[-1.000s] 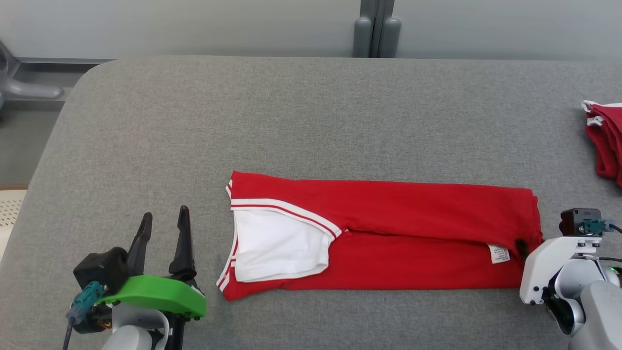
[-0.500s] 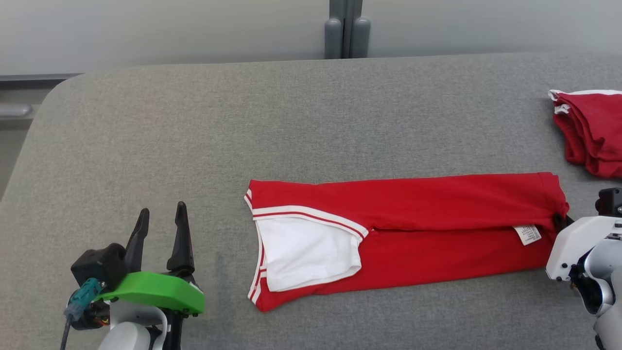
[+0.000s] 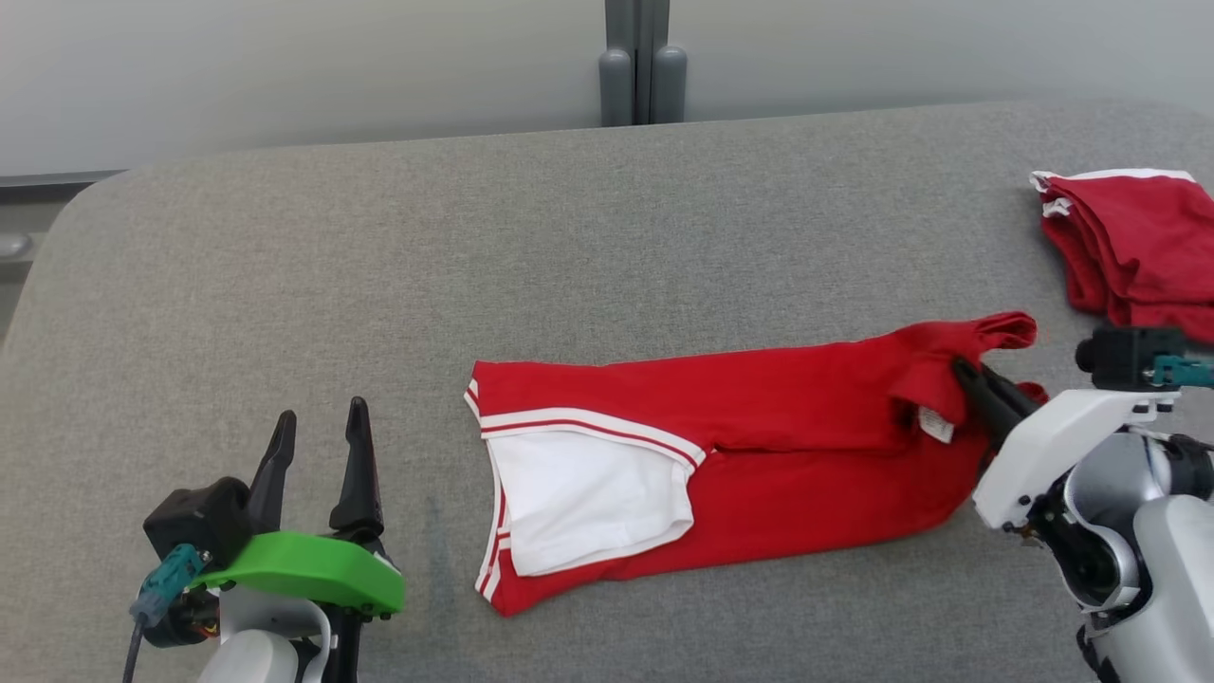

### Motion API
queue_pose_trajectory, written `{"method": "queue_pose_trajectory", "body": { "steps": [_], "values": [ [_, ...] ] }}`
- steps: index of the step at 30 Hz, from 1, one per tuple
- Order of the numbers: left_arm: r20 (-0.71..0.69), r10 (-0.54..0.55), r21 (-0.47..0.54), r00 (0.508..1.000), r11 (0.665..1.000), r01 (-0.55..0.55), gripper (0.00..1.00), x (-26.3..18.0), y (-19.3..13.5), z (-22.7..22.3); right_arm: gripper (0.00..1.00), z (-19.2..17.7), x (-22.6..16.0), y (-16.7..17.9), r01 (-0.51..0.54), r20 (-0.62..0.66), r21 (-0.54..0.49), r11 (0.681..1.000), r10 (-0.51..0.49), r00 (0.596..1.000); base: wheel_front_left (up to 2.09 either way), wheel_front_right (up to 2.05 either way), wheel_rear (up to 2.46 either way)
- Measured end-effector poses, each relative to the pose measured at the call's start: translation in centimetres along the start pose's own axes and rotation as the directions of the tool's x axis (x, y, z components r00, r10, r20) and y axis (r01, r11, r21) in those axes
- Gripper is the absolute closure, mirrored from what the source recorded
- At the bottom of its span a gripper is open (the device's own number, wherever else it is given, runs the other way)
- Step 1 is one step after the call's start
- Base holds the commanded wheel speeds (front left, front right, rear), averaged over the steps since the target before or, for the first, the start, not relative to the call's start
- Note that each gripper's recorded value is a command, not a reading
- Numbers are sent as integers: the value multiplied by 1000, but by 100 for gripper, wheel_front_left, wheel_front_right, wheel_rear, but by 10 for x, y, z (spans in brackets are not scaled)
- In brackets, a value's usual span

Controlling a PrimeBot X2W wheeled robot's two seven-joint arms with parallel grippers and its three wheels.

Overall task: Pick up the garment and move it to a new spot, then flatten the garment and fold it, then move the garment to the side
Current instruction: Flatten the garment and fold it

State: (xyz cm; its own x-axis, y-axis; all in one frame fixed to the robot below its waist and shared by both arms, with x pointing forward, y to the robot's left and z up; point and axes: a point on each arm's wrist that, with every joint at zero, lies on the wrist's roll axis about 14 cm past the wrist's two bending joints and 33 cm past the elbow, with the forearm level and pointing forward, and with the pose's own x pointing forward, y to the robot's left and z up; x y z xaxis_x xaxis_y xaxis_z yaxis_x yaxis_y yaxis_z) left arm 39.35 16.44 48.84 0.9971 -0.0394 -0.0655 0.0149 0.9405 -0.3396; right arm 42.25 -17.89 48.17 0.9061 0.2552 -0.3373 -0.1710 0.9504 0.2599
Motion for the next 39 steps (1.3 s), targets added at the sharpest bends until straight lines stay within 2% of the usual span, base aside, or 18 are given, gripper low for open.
{"method": "queue_pose_trajectory", "body": {
  "steps": [6,9,13,18,26,32,33,34,35,36,39],
  "values": [
    [11,22,-11,1000,1000,-22,0,-4,6,3,100,10,5,75,-206,18,-18,978,206,978,0,0,0],
    [19,34,-18,999,999,-34,0,-6,9,5,100,8,10,115,-310,5,-16,951,310,951,0,0,0],
    [31,53,-25,998,998,-52,0,-9,15,7,100,2,19,155,-402,-16,-10,916,402,916,0,0,0],
    [41,85,-38,996,996,-83,0,-13,23,8,100,-23,27,206,-513,-93,18,858,512,854,0,0,0],
    [55,133,-50,990,990,-130,0,-22,37,10,100,-63,39,249,-589,-210,44,807,584,784,0,0,0],
    [57,161,-54,985,986,-158,0,-28,46,9,100,-82,49,262,-603,-261,39,797,590,764,0,0,0],
    [58,163,-55,985,986,-160,0,-28,46,9,94,-84,51,263,-602,-264,40,798,589,764,0,0,0],
    [57,166,-55,984,985,-163,0,-29,47,9,76,-87,52,263,-602,-272,41,797,589,761,0,0,0],
    [56,167,-55,984,985,-164,0,-29,47,9,50,-88,52,265,-604,-274,41,796,590,759,0,0,0],
    [53,166,-55,985,985,-163,0,-29,47,8,0,-90,52,266,-607,-275,43,794,593,757,0,0,0],
    [46,155,-54,987,987,-152,0,-28,44,5,0,-87,51,272,-618,-254,46,785,608,753,0,0,0]
  ]
}}
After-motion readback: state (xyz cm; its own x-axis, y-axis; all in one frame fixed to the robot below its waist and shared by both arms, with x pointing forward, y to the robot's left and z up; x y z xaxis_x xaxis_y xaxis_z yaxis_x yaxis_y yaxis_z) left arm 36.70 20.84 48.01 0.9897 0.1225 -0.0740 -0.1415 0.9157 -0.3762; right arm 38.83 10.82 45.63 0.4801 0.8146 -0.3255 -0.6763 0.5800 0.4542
